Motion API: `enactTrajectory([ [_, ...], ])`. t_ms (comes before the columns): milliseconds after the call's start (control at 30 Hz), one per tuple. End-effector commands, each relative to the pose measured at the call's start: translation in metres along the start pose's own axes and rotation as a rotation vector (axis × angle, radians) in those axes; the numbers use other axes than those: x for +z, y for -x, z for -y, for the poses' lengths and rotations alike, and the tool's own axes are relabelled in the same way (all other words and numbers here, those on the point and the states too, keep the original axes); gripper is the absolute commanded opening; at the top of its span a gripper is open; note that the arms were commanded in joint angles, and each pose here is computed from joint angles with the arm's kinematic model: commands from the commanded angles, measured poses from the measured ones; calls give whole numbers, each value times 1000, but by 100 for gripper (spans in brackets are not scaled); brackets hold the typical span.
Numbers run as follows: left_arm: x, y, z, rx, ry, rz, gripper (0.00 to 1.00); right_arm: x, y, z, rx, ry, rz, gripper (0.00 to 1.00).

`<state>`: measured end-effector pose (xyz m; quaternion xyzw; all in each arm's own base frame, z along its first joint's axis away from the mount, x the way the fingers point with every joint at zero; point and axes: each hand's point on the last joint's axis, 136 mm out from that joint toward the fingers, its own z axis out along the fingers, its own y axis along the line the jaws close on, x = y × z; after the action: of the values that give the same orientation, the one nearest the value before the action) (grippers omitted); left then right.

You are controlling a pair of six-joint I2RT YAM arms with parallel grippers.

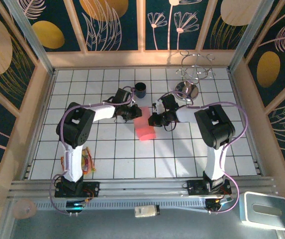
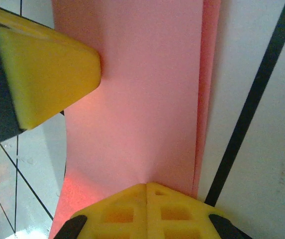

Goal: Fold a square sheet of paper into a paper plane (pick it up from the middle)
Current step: First fold the square sheet of paper in half at the center of the table.

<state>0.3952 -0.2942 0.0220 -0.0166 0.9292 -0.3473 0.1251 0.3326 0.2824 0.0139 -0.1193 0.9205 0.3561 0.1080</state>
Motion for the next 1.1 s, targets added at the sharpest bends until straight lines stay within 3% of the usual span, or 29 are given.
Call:
enactTrajectory([
  [0, 3, -1, -18, -7, 64, -22, 13, 13, -71, 67, 150, -225, -211, 4],
  [267, -3, -3, -54, -40, 148, -19, 13, 13, -77, 78, 169, -271, -227, 4],
  [500, -31, 26, -76, -32, 220, 40, 14, 11, -82, 85, 184, -304, -235, 4],
  [600, -44, 42, -65, -6, 214, 83, 14, 11, -80, 84, 186, -305, -231, 4],
  [833, -55, 43, -4, -27, -61, 130, 14, 11, -79, 84, 192, -302, -227, 4],
  [1067, -30, 28, 4, -15, -71, 75, 14, 13, -80, 84, 201, -301, -230, 4],
])
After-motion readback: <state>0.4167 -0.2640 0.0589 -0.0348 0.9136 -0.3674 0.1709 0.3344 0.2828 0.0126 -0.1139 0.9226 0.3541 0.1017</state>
